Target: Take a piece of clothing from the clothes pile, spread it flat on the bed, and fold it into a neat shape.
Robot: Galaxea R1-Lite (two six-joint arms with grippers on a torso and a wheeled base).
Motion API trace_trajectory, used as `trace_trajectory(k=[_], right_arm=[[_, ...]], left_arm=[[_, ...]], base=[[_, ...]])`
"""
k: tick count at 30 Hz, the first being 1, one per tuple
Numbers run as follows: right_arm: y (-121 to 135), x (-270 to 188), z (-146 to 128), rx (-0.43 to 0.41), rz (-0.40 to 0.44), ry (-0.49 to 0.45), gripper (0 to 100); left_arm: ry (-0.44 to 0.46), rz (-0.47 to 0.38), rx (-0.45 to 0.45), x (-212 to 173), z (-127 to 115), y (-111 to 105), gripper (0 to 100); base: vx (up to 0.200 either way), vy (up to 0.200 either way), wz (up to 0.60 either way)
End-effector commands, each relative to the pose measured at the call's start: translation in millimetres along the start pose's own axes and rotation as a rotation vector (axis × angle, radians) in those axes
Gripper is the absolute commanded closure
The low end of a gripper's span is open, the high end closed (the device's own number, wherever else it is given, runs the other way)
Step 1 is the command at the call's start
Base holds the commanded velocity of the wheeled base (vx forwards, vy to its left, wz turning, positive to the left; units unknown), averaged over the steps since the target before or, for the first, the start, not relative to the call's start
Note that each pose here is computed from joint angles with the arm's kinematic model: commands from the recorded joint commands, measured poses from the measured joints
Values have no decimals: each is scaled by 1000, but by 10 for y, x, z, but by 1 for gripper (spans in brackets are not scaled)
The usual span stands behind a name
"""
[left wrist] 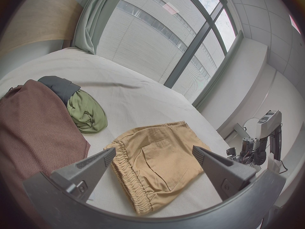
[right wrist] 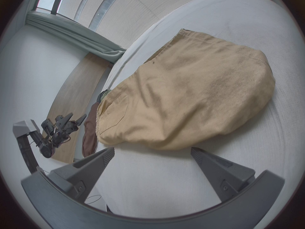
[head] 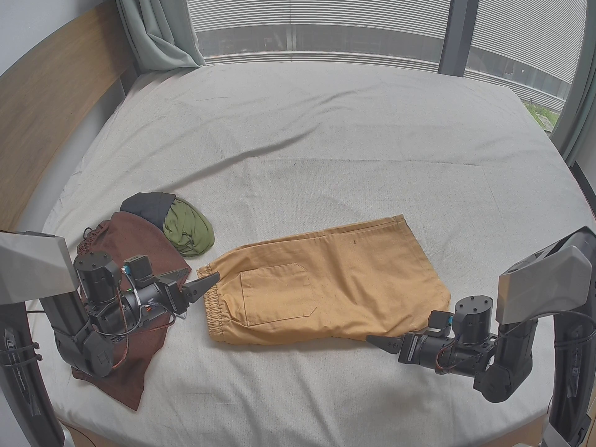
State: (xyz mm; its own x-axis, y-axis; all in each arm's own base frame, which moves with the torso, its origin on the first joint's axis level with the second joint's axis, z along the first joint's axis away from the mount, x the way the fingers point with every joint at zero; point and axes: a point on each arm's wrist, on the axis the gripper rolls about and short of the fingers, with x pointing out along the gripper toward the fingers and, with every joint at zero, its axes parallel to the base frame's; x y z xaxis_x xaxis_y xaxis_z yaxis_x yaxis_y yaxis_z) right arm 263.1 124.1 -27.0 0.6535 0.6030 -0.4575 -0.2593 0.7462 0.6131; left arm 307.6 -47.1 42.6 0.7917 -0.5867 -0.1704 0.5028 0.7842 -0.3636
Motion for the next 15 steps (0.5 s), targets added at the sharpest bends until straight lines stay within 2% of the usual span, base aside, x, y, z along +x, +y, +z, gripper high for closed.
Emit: trace_trajectory(k=[1, 5, 15], right_arm=[[177, -128, -25, -27, 52, 23, 0], [339, -211, -12, -53, 101, 17, 0], [570, -205, 279, -94, 205, -105, 0]], left_arm=[[7, 6, -6, -14, -18, 19, 0], [16, 8, -9, -21, -40, 21, 0], [43, -11, -25, -65, -86, 7, 0]], base=[[0, 0, 0], [0, 0, 0], [0, 0, 0]])
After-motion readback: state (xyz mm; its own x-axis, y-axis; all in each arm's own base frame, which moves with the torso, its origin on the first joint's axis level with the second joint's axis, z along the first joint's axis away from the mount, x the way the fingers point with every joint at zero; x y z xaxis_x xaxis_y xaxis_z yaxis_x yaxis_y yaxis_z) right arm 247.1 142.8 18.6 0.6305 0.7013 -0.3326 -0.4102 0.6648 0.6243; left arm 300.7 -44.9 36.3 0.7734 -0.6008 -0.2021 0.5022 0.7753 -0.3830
